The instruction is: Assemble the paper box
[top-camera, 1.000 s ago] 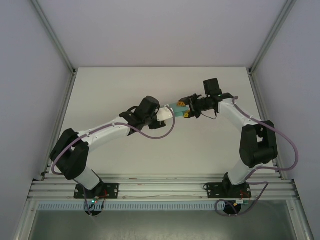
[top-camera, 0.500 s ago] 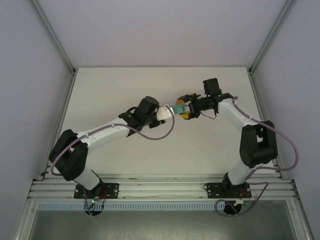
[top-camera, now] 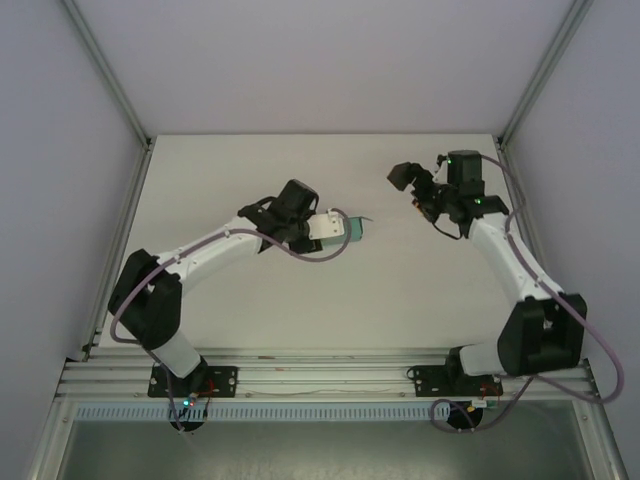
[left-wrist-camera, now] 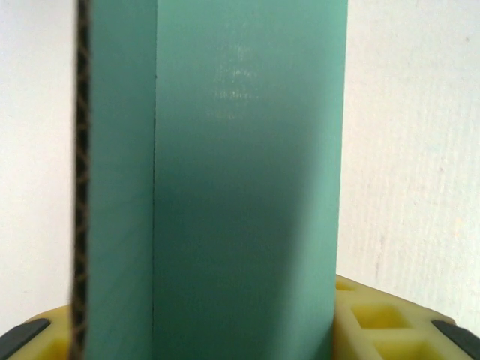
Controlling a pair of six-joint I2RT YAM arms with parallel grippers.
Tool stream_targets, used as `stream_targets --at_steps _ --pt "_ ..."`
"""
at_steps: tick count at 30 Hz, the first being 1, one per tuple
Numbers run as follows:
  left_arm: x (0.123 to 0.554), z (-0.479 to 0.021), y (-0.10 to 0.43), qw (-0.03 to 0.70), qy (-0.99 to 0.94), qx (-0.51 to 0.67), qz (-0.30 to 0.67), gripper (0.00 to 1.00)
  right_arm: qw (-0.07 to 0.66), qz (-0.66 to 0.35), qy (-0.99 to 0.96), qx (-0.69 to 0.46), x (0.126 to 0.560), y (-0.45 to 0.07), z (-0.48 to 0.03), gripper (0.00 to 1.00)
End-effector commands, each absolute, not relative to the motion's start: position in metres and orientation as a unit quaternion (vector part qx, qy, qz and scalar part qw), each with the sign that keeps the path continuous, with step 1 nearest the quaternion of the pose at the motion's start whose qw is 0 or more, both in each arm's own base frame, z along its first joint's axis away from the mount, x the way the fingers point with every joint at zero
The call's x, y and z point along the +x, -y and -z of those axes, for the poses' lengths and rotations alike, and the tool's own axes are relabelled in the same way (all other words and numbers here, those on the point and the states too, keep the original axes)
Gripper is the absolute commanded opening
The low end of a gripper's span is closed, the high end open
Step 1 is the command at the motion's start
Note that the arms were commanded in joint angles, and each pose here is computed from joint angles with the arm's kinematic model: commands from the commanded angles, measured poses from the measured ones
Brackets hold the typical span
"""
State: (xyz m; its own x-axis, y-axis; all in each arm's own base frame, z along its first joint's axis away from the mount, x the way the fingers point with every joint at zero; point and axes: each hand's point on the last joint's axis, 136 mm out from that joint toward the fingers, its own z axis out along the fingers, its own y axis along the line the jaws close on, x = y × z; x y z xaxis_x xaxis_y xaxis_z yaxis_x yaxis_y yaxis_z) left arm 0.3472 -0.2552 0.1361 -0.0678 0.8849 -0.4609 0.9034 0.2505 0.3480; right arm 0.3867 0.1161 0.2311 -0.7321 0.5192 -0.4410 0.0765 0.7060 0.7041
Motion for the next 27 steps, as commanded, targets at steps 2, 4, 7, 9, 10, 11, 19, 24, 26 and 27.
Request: stream_targets --at_steps 2,4,7,9,10,11,19,24,26,27 --pt "0.327 -0.119 0.251 0.216 -0.739 0.632 0.091 0.49 0.446 -0.184 -0.875 0.043 0.391 -0.081 -0.224 1.0" --pt "0.328 -0.111 0.251 0.19 -0.744 0.633 0.1 0.49 0.444 -0.174 -0.879 0.0 0.385 -0.084 -0.22 1.0" --pt "0.329 -0.098 0.251 0.16 -0.748 0.635 0.105 0.48 0.423 -0.176 -0.884 -0.089 0.372 -0.098 -0.212 1.0" --pt "0.329 -0.094 0.254 0.152 -0.744 0.64 0.119 0.48 0.405 -0.185 -0.881 -0.162 0.361 -0.112 -0.203 1.0" --pt "0.33 -0.093 0.256 0.149 -0.743 0.64 0.124 0.48 0.392 -0.189 -0.879 -0.194 0.355 -0.119 -0.197 1.0" --pt "0.331 -0.095 0.257 0.149 -0.742 0.641 0.129 0.48 0.381 -0.193 -0.877 -0.22 0.35 -0.126 -0.192 1.0" --pt "0.338 -0.087 0.267 0.127 -0.745 0.636 0.156 0.48 0.311 -0.223 -0.867 -0.319 0.344 -0.172 -0.166 0.85" --pt "0.339 -0.088 0.266 0.127 -0.747 0.634 0.154 0.48 0.306 -0.241 -0.857 -0.336 0.352 -0.19 -0.165 0.65" --pt "0.34 -0.087 0.266 0.124 -0.751 0.63 0.15 0.49 0.295 -0.251 -0.854 -0.347 0.349 -0.196 -0.163 0.53" --pt "0.34 -0.086 0.266 0.124 -0.752 0.629 0.15 0.49 0.291 -0.256 -0.853 -0.349 0.348 -0.197 -0.162 0.51"
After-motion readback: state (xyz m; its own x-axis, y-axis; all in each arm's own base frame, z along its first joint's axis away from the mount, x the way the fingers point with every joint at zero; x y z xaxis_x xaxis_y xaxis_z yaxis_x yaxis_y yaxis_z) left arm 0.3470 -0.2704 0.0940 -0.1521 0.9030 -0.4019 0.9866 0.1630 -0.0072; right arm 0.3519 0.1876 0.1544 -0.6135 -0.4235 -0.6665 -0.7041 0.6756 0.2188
